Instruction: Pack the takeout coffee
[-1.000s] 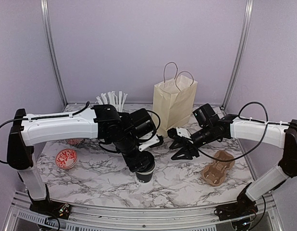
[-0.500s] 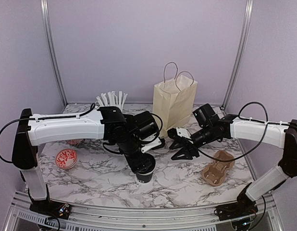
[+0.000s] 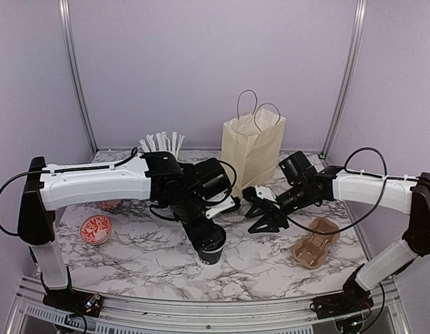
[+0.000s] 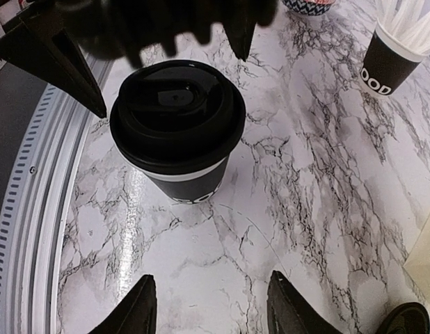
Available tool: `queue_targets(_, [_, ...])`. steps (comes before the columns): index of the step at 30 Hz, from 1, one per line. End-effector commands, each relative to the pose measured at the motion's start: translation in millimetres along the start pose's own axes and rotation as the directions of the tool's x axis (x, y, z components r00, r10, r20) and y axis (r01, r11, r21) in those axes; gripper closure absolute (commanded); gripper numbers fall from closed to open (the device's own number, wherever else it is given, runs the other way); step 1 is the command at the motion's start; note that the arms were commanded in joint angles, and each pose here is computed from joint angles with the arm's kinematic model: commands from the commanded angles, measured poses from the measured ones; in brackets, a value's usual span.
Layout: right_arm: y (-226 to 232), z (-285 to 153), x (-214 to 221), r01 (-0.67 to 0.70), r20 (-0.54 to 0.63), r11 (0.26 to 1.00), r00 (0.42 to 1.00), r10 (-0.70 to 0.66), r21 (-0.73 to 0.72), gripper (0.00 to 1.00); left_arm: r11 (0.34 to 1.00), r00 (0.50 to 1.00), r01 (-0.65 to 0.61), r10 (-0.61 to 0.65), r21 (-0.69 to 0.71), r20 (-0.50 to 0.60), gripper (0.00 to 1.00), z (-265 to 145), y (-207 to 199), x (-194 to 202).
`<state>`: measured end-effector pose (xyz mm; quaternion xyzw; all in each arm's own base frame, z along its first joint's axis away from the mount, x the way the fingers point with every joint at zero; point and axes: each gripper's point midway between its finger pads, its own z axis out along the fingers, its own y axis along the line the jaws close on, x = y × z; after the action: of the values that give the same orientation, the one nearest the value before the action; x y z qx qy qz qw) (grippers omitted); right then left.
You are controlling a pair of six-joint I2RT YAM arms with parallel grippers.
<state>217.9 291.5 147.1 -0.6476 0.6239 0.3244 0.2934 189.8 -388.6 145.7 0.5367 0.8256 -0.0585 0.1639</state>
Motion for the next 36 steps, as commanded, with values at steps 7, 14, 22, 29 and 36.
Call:
queue_targets(7, [7,-14,-37,-0.277,0.06,0.955,0.957,0.284,-0.109,0.5,0.935,0.908,0.351,-0.327,-0.051,0.261,0.09,-78,41,-13])
queue_targets(14, [32,9,-18,-0.537,-0.054,0.782,0.833,0.551,-0.317,0.56,0.781,0.723,0.621,-0.606,0.073,0.333,0.17,-57,53,-1])
queue_targets(22, [53,33,-21,-0.576,-0.125,0.665,0.792,0.598,-0.475,0.67,0.694,0.616,0.686,-0.714,0.22,0.333,0.17,-31,45,4])
queue_targets(29, [55,47,-27,-0.567,-0.157,0.631,0.796,0.584,-0.529,0.69,0.695,0.634,0.672,-0.718,0.255,0.288,0.19,-14,34,4])
queue_targets(36, [50,52,-31,-0.565,-0.156,0.615,0.793,0.589,-0.55,0.68,0.691,0.652,0.665,-0.722,0.283,0.231,0.28,2,22,9])
